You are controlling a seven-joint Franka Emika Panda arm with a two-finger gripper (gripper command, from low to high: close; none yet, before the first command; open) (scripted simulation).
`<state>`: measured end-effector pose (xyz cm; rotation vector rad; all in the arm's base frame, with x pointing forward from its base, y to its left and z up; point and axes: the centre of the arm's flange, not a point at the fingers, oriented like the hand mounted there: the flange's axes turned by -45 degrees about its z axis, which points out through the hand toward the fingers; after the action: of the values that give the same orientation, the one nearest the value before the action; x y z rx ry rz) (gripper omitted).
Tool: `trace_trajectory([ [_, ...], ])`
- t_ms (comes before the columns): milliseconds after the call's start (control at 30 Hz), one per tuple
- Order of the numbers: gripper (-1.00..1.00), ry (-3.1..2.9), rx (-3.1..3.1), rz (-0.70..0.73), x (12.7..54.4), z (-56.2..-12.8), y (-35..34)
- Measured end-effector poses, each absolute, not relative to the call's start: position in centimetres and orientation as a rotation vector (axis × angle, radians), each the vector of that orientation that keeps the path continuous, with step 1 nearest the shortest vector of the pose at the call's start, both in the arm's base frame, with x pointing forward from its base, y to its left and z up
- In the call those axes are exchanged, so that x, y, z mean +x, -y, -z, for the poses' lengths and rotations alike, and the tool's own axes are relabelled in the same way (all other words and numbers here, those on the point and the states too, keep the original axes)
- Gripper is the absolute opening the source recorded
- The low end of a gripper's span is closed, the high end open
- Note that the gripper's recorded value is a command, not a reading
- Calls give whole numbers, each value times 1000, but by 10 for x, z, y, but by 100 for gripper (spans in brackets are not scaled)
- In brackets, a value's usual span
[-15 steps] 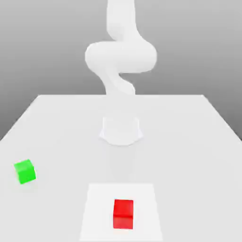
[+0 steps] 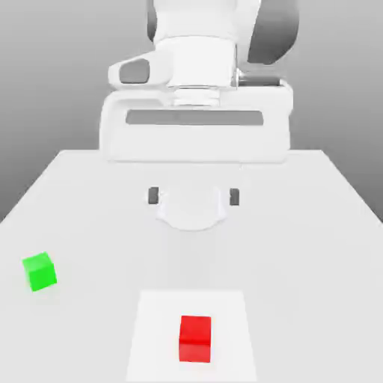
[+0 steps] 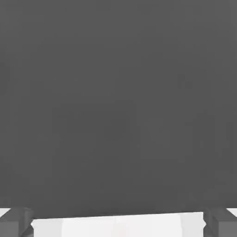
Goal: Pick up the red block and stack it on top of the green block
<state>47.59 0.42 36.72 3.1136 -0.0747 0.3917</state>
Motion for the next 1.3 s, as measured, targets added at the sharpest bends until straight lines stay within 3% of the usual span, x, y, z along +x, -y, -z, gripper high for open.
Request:
trace_trajectory([
  [233,0,94,3139,-51,449,-229,-6],
  [400,0,97,3140,-1,444,-164,-7],
  [433,-100,97,3140,-1,443,-152,-7],
  [667,-100,98,3140,-1,443,-149,-7],
  [833,-100,98,3140,0,443,-199,-6],
  [933,-100,211,3121,-1,433,-215,55],
  [1100,-100,529,3072,5,377,-231,196],
  [1300,-100,837,3021,5,268,-245,307],
])
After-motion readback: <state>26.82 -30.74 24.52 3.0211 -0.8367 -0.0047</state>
